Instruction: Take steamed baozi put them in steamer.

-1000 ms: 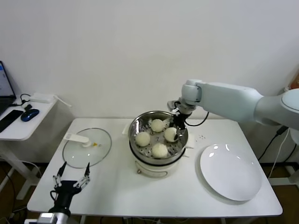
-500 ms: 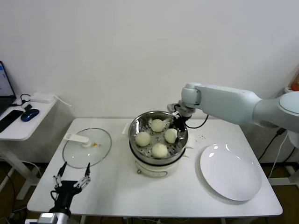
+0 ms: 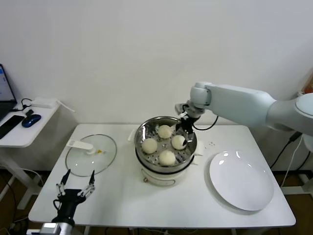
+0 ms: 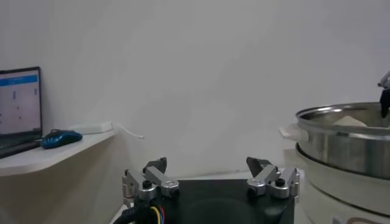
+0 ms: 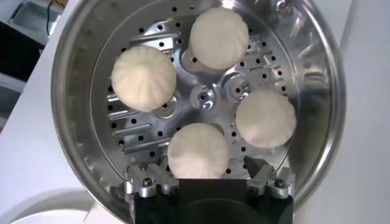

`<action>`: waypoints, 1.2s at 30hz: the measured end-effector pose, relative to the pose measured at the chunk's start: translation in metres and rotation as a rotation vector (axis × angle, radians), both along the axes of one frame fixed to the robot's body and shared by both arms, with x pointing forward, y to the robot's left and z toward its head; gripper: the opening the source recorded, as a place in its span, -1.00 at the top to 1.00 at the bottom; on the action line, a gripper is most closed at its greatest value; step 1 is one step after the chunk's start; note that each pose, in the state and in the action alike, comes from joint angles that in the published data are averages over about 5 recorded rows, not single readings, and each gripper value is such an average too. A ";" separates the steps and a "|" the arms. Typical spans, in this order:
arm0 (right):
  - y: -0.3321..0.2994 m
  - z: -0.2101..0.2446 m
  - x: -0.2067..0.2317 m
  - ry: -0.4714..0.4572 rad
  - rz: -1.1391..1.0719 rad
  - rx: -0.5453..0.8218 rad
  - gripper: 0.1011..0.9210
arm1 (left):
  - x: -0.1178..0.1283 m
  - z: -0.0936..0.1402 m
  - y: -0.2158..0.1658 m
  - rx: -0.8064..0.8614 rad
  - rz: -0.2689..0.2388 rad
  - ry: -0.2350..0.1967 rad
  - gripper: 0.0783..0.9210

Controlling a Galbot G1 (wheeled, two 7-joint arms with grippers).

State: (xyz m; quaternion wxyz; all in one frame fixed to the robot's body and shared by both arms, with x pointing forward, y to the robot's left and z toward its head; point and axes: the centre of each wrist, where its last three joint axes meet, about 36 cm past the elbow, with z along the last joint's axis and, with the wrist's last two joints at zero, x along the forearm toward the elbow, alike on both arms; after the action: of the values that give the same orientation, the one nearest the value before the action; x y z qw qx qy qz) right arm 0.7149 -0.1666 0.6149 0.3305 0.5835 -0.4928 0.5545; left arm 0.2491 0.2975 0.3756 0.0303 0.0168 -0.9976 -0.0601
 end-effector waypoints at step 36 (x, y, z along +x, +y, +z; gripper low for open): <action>-0.167 -0.017 -0.106 -0.339 -0.259 0.626 -0.76 | -0.007 -0.001 -0.020 -0.012 -0.009 -0.019 -0.77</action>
State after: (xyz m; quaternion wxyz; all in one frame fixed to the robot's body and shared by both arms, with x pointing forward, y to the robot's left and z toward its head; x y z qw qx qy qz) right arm 0.6086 -0.3340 0.5978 0.1176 0.4892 -0.7557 0.4194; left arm 0.2417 0.2778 0.3744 0.0206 0.0127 -0.9982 -0.0543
